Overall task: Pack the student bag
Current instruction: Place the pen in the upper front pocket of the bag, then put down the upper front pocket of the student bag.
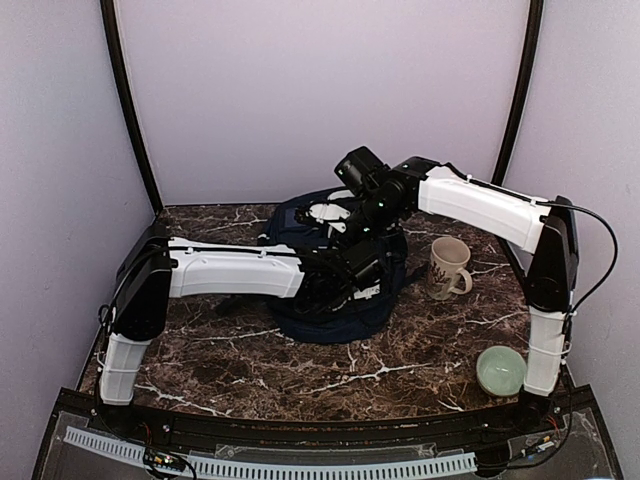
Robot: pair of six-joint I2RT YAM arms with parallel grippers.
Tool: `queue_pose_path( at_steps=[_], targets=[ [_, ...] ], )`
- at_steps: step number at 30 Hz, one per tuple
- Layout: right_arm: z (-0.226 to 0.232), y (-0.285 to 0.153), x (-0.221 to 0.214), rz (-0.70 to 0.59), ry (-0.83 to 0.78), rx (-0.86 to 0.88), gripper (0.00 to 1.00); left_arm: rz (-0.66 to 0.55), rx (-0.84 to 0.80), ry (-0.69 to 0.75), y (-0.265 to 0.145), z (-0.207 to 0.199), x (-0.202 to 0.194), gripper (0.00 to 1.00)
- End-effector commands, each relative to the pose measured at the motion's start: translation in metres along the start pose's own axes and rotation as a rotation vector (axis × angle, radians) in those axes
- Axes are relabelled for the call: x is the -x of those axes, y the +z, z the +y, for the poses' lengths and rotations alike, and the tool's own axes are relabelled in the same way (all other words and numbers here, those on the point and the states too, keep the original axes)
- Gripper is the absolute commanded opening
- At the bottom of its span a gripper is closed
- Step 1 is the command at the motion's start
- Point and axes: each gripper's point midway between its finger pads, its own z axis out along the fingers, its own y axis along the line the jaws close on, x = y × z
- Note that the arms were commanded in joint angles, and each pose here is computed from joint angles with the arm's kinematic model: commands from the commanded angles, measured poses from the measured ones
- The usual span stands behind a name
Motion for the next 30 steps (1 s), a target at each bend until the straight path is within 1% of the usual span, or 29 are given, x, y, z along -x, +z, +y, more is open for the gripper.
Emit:
queue_pose_path(
  at_steps=[1, 3, 5, 9, 11, 13, 15, 18, 20, 23, 25, 27, 29, 30],
  targets=[
    [0.016, -0.023, 0.026, -0.101, -0.029, 0.031, 0.0, -0.02, 0.0, -0.051, -0.021, 0.01, -0.004, 0.34],
    [0.016, -0.022, 0.025, -0.099, -0.03, 0.028, 0.0, -0.047, 0.005, -0.05, -0.034, 0.007, -0.002, 0.35],
    [0.015, -0.019, 0.023, -0.094, -0.029, 0.028, 0.0, -0.071, 0.048, -0.068, -0.048, 0.012, 0.002, 0.37],
    [0.012, -0.015, 0.018, -0.086, -0.021, 0.028, 0.0, -0.122, 0.086, -0.091, -0.086, 0.015, 0.004, 0.38],
    [0.007, -0.013, 0.015, -0.08, -0.012, 0.024, 0.0, -0.158, 0.071, -0.092, -0.105, 0.005, 0.005, 0.38],
    [0.002, -0.012, 0.011, -0.075, -0.002, 0.022, 0.0, -0.184, 0.065, -0.103, -0.115, -0.004, 0.001, 0.4],
    [-0.003, -0.01, 0.006, -0.068, 0.004, 0.021, 0.0, -0.161, 0.05, -0.128, -0.118, -0.015, -0.011, 0.4],
    [-0.01, -0.006, -0.005, -0.053, 0.016, 0.022, 0.0, -0.138, 0.01, -0.248, -0.118, -0.025, -0.029, 0.4],
    [-0.009, -0.003, -0.015, -0.032, 0.008, 0.028, 0.0, -0.158, -0.036, -0.352, -0.121, -0.033, -0.037, 0.41],
    [-0.004, 0.001, -0.027, -0.002, -0.005, 0.04, 0.0, -0.21, -0.058, -0.52, -0.127, -0.033, -0.049, 0.47],
    [0.003, 0.005, -0.035, 0.023, 0.005, 0.077, 0.0, -0.228, -0.058, -0.652, -0.13, -0.024, -0.064, 0.55],
    [0.013, 0.011, -0.044, 0.055, 0.012, 0.121, 0.0, -0.245, -0.099, -0.796, -0.128, -0.016, -0.078, 0.55],
    [0.019, 0.018, -0.055, 0.088, 0.011, 0.122, 0.0, -0.27, -0.174, -0.945, -0.122, -0.013, -0.091, 0.56],
    [0.019, 0.02, -0.058, 0.1, 0.005, 0.102, 0.05, -0.284, -0.214, -1.006, -0.118, -0.011, -0.098, 0.56]
  ],
)
